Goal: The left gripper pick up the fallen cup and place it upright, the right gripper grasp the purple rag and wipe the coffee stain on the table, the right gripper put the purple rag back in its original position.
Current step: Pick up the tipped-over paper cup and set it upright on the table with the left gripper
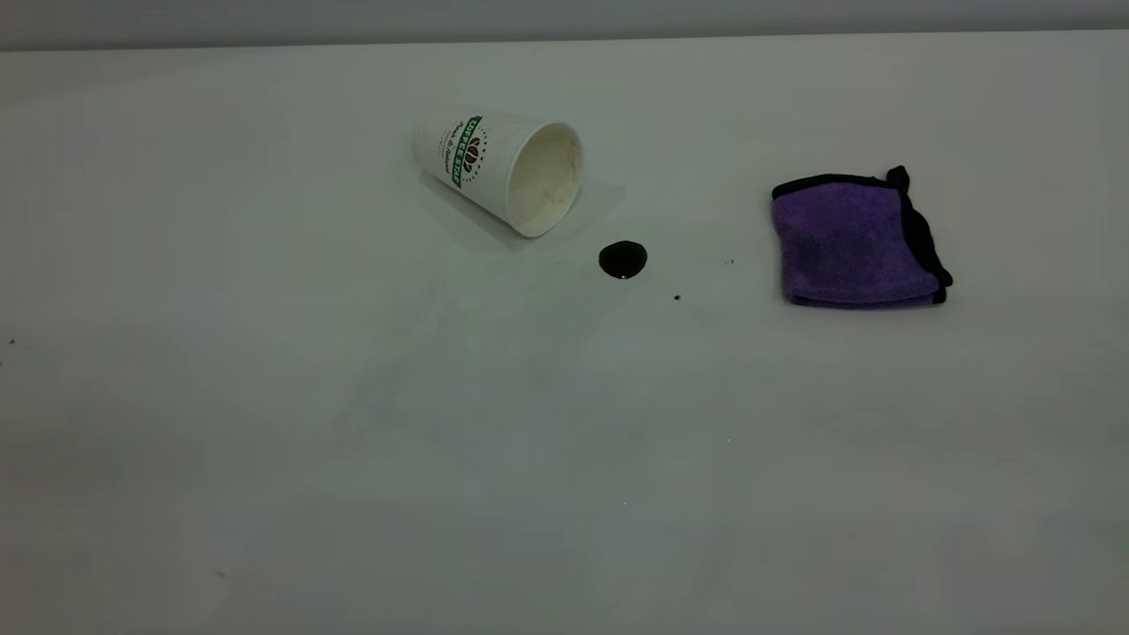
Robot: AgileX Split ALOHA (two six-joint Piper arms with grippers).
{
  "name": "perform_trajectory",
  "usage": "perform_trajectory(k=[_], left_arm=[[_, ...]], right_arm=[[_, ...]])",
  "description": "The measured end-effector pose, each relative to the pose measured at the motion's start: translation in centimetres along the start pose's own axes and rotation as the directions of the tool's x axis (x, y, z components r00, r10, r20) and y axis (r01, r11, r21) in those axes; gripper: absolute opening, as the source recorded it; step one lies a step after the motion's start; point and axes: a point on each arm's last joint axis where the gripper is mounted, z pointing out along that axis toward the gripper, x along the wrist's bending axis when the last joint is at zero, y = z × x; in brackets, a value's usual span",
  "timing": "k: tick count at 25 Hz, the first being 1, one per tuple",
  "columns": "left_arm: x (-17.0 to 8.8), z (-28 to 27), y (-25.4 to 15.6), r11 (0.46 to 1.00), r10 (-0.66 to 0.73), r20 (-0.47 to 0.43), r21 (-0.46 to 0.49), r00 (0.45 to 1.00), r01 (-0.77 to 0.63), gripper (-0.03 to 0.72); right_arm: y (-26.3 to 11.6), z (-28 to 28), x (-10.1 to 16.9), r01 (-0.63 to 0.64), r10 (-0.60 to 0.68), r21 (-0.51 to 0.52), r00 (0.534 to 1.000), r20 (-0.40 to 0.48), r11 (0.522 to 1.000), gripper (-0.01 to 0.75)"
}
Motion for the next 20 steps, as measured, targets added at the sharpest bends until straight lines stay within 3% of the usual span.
perform_trajectory(k=[20], left_arm=[[-0.13,-0.02,0.03,1.0,-0.006,0.014,-0.003,1.0,0.006,0.513]], right_arm=[[0.0,0.0,0.0,0.0,0.0,0.0,1.0,0.0,1.0,0.479]])
